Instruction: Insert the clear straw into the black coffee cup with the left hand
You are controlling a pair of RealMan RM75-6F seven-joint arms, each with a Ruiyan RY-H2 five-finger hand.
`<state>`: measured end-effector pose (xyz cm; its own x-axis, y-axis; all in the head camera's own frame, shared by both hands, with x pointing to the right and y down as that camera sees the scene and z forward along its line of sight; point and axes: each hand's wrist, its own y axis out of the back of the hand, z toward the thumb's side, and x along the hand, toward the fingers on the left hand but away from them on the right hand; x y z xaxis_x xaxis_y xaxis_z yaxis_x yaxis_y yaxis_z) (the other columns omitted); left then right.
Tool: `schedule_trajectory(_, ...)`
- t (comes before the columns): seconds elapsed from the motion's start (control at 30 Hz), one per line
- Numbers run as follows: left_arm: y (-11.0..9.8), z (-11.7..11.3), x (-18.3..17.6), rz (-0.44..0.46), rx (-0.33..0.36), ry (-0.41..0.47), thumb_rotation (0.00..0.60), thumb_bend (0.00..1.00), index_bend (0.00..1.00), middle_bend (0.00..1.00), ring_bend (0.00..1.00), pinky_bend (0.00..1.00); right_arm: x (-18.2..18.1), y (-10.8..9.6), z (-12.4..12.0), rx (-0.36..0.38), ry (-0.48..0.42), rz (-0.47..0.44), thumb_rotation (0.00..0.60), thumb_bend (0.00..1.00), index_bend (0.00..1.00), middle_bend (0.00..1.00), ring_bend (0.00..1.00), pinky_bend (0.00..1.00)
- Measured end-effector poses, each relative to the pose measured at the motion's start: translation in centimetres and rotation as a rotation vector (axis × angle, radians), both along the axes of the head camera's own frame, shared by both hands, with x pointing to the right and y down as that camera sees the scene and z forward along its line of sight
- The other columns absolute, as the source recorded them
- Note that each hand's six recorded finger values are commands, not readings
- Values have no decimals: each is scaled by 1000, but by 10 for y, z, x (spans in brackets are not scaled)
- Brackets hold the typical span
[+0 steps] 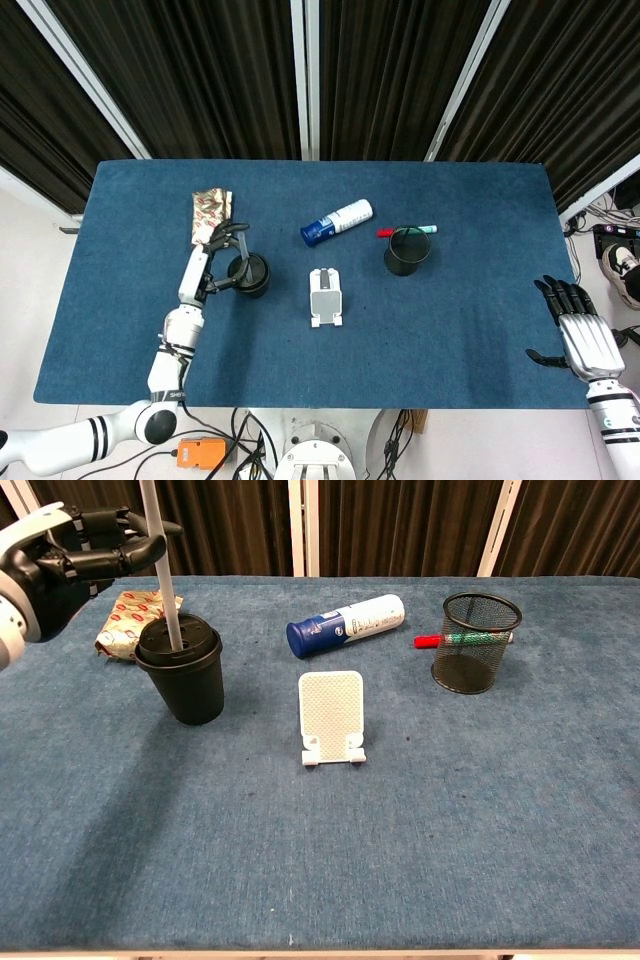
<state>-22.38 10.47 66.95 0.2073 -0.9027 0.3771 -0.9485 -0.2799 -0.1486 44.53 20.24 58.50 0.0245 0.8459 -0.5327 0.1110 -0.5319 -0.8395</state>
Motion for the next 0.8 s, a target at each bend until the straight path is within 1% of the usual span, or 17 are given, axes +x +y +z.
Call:
schedule_trajectory(0.17,5,4,-1,4,-3,-7,600,420,585,232,0,0,0,0,-1,3,0,3,600,221,0,66,0,24)
schedule_trajectory(0.23,7,5,-2,5,-2,-13,600,420,558,226,0,0,1,0,-1,4,0,3,600,221,0,66,0,25)
schedule_trajectory(0.37,14,8,-3,23,3,-35,600,417,429,210,0,0,1,0,-2,5,-1,2,600,222,0,66,0,24)
schedule_trajectory(0.47,16,8,-5,30,18,-55,600,384,274,187,0,0,0,0,-2,6,-2,3,600,221,0,66,0,24)
schedule_trajectory(0.5,17,7,-6,33,25,-62,600,369,231,179,0,0,0,0,-2,7,-2,2,600,221,0,66,0,25)
schedule_trajectory(0.53,17,6,-6,34,30,-67,600,360,211,177,0,0,0,0,-2,7,-2,2,600,221,0,66,0,25)
schedule_trajectory(0.67,17,1,-10,53,60,-100,600,333,196,163,0,0,0,-1,-4,15,-4,4,600,222,0,66,0,25)
schedule_trajectory(0.8,18,-8,-21,82,98,-166,600,298,182,143,0,0,2,-2,-6,24,-4,5,600,221,0,66,0,24)
